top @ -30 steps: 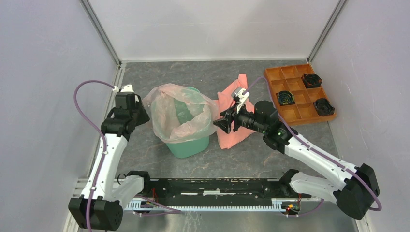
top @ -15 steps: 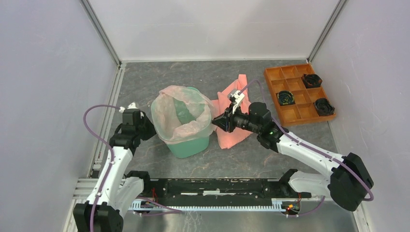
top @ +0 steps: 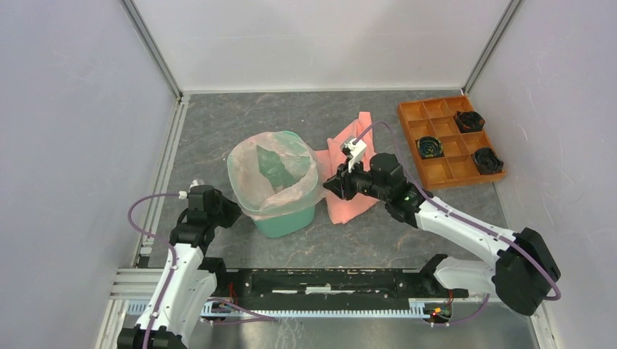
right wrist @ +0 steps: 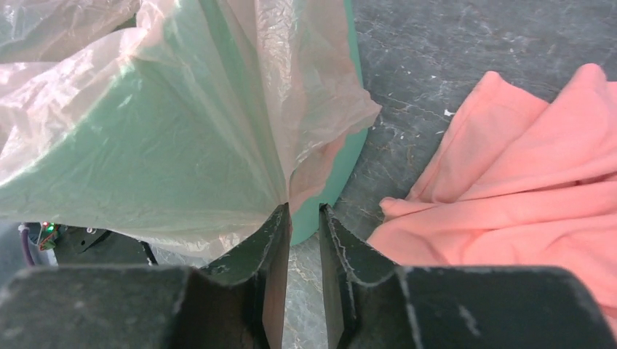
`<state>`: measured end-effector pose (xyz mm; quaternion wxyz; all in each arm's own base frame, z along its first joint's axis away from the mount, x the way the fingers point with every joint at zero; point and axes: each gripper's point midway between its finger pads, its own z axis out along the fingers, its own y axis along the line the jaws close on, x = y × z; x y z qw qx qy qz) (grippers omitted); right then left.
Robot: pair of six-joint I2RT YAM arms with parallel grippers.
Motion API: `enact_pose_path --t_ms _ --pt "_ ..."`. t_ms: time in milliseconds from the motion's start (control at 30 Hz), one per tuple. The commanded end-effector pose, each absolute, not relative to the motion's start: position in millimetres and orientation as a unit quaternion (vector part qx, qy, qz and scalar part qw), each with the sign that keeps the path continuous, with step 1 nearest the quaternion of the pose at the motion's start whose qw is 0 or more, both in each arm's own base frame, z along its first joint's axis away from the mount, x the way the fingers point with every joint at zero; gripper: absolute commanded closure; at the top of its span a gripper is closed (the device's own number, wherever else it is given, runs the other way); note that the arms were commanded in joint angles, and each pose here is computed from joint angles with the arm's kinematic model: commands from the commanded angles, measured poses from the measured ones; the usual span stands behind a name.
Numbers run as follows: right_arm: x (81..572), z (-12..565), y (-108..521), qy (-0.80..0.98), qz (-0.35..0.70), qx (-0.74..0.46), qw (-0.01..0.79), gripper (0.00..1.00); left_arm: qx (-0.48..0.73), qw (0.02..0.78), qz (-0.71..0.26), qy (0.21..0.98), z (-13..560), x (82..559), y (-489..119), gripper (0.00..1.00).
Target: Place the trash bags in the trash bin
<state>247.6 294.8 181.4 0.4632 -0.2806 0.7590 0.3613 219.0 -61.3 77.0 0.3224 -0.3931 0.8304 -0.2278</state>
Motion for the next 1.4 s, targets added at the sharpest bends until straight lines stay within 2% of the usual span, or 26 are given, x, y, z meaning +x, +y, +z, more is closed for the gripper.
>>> enact_pose_path --t_ms 0,167,300,433,467,667,733,833,933,1033,1067,1167,1233,1300,1367 --pt "251.2 189.9 283.5 0.753 0.337 -0.280 0.491 0.71 -0.441 0.311 -0.237 0.808 78.8 214.9 -60.3 0.98" --pt "234.8 170.7 313.9 0.744 0.427 -0.276 0.433 0.72 -0.474 0.279 -0.267 0.791 53.8 204.8 -70.2 0.98" --pt "241.5 159.2 313.3 0.749 0.409 -0.284 0.438 0.72 -0.472 0.262 -0.258 0.801 45.8 198.5 -71.2 0.98" --pt "252.1 159.7 305.7 0.769 0.361 -0.298 0.436 0.70 -0.472 0.279 -0.246 0.799 58.2 199.0 -64.6 0.98" --pt "254.8 163.6 300.9 0.772 0.346 -0.298 0.442 0.67 -0.472 0.285 -0.243 0.798 62.8 199.2 -62.9 0.98" --pt "268.7 196.4 262.0 0.778 0.241 -0.302 0.495 0.31 -0.495 0.325 -0.239 0.770 90.8 195.2 -50.5 0.95" --pt "270.1 208.9 252.1 0.776 0.216 -0.309 0.505 0.21 -0.499 0.328 -0.247 0.763 94.5 193.2 -50.9 0.87" --pt "265.9 227.1 249.6 0.766 0.215 -0.324 0.512 0.12 -0.508 0.322 -0.241 0.761 99.0 185.2 -49.2 0.66" --pt "255.0 235.2 261.5 0.751 0.253 -0.341 0.505 0.08 -0.522 0.354 -0.205 0.749 117.9 176.1 -30.3 0.42" --pt "248.9 234.3 272.1 0.745 0.287 -0.342 0.496 0.08 -0.528 0.415 -0.167 0.722 154.4 166.3 -4.7 0.26" --pt "247.3 232.7 274.6 0.743 0.294 -0.342 0.494 0.09 -0.525 0.429 -0.158 0.718 165.7 162.4 0.5 0.22" --pt "247.7 234.7 279.5 0.740 0.303 -0.343 0.492 0.19 -0.499 0.492 -0.130 0.702 210.5 159.0 18.8 0.14" --pt "251.7 241.7 278.8 0.740 0.296 -0.342 0.498 0.24 -0.428 0.559 -0.154 0.694 259.4 165.8 14.2 0.12" --pt "255.4 252.7 278.2 0.736 0.291 -0.338 0.510 0.24 -0.336 0.632 -0.190 0.672 316.8 172.6 1.0 0.10" --pt "258.5 260.2 277.4 0.733 0.285 -0.337 0.517 0.23 -0.265 0.671 -0.208 0.661 358.2 177.1 -12.1 0.09"
